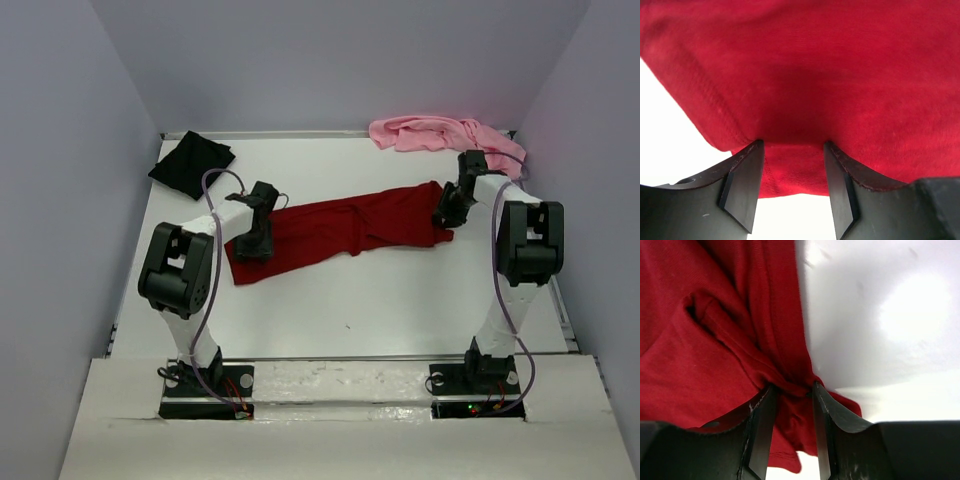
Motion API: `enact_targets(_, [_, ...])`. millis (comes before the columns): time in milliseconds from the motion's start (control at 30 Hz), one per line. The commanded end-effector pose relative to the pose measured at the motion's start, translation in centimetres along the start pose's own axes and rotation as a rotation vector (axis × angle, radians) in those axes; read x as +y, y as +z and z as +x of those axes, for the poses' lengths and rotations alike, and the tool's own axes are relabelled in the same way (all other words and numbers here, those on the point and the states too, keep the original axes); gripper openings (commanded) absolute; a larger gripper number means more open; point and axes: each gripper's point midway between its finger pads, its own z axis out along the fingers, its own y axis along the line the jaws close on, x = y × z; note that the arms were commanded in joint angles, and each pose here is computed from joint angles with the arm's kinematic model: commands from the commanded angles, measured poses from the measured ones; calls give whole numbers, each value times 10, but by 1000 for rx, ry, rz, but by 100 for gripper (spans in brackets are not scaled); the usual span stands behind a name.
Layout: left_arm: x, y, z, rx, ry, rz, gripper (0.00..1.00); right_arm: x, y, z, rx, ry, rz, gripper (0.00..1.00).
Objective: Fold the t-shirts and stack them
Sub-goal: Fold the tshirt
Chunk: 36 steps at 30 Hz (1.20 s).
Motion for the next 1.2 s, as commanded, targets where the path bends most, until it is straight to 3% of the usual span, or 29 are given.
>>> enact_targets(0, [-2, -7, 19, 54, 88, -62, 62, 26, 17, -15, -33, -42, -25, 41])
enact_targets(200, [-15, -14, 40, 75, 156, -70, 62, 53, 25, -30, -53, -69, -65, 41])
enact_targets(567, [-81, -51, 107, 166, 254, 125, 66, 96, 41, -61, -84, -92, -158, 43])
enact_targets(1000, [-109, -81, 186, 295, 447, 190, 66, 169, 50, -96, -119, -110, -373, 47])
enact_targets(1100, [-110, -90, 174, 223, 421, 163, 65, 179, 51, -97, -121, -116, -393, 47])
enact_targets(1167, [-114, -114, 138, 79, 367, 155, 67, 184, 48, -96, -129, -125, -396, 47])
